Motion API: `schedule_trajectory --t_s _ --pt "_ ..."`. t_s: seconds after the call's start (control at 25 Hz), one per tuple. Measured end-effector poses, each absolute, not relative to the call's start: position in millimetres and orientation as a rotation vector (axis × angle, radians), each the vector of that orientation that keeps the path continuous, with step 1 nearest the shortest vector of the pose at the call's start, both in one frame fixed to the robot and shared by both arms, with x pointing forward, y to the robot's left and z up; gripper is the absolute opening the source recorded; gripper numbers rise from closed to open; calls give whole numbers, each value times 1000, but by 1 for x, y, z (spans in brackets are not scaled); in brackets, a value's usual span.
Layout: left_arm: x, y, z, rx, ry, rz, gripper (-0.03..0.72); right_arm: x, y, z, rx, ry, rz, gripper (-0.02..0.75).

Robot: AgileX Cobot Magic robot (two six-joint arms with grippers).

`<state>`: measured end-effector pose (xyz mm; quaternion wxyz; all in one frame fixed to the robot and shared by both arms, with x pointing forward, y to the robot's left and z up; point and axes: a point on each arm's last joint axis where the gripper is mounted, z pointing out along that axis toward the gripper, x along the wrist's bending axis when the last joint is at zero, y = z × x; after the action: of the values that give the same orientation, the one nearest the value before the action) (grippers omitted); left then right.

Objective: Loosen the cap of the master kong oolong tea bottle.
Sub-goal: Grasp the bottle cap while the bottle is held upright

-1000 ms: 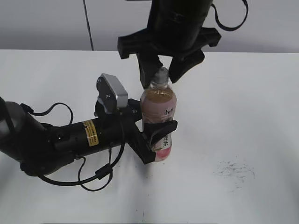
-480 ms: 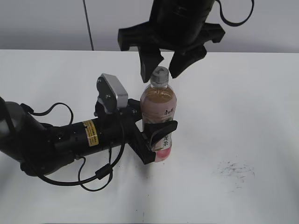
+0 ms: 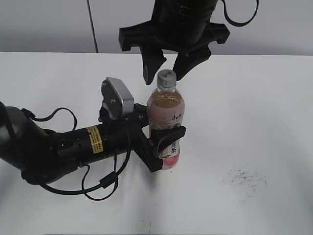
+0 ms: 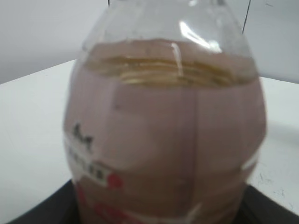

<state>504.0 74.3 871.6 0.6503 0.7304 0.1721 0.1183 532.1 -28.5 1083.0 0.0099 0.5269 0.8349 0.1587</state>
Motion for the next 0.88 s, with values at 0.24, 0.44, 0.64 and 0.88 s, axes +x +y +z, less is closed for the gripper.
schedule_trajectory --t_s 0.24,0.44,0.64,0.88 --pt "504 74 872 1659 393 267 385 533 -30 1082 1627 2600 472 280" --pt "504 74 872 1658 393 267 385 533 -30 1082 1347 2723 458 267" --pt "504 74 872 1658 393 267 385 533 -30 1083 546 2912 403 267" --pt "504 74 872 1659 393 267 385 534 -31 1083 -394 2869 297 267"
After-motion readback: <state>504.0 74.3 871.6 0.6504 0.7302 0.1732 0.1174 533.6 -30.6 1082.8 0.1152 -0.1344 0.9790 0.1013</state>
